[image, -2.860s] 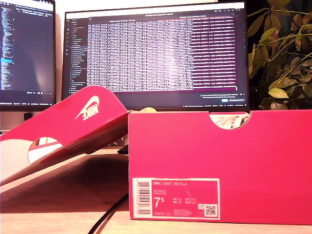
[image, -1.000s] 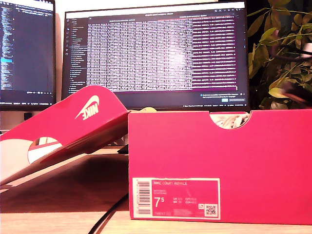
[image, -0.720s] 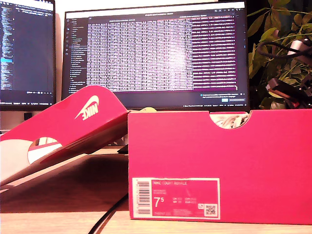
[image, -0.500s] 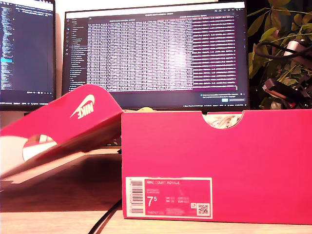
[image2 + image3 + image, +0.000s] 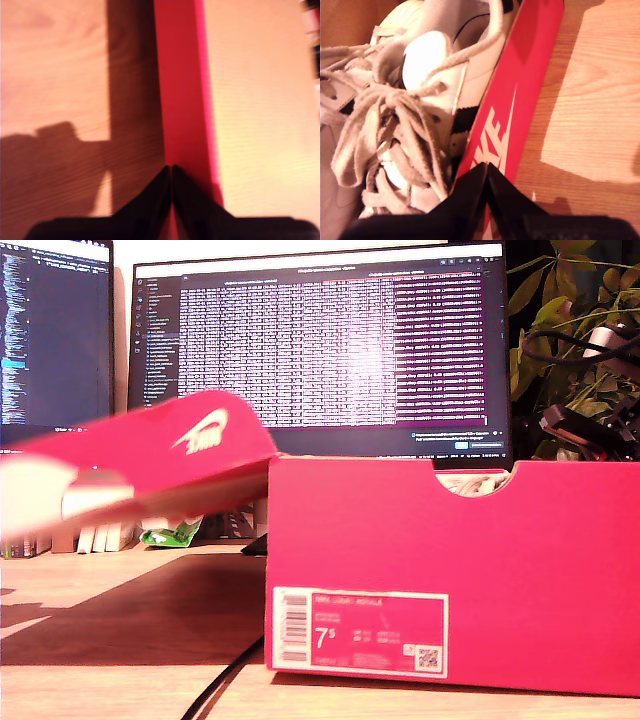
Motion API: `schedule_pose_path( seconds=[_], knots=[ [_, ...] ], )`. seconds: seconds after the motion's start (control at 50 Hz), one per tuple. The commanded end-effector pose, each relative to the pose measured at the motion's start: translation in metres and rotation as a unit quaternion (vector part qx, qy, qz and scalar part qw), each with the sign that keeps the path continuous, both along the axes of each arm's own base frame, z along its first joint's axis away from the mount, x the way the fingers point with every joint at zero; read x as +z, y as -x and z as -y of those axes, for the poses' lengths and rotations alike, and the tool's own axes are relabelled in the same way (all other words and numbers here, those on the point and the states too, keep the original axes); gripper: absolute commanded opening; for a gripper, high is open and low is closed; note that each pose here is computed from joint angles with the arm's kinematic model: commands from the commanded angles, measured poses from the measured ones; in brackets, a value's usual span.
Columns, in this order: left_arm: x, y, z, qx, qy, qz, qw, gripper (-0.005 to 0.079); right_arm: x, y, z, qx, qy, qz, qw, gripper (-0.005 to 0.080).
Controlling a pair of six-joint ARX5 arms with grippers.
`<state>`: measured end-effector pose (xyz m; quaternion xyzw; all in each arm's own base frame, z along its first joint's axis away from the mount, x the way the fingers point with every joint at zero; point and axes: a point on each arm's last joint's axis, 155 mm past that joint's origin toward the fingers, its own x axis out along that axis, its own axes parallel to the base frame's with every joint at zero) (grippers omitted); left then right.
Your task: Close the red shoebox by pushing the lid with your left arm and holding the box in place with your right arm
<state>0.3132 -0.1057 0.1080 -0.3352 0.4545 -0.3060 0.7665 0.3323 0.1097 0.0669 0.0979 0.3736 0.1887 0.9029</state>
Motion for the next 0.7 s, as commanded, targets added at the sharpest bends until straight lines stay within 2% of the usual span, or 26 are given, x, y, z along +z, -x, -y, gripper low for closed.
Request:
schedule_pose_path(
  seconds=[0.0,0.36,0.68],
  knots=[
    [0.030,0.001,0.014,-0.029,0.016,0.038,0.999,-0.0019,0.003,0.001,-0.012,0.026,-0.004,0.004,1.000,-0.0012],
    [0.104,0.010,0.026,-0.038,0.046,0.108,0.992,-0.0019,0.006,0.010,-0.031,0.066,-0.030,-0.002,0.997,-0.0012],
    [0.118,0.030,0.071,-0.095,0.059,0.114,0.987,-0.0019,0.011,0.022,-0.062,0.111,-0.043,0.003,0.993,-0.0012]
  ],
)
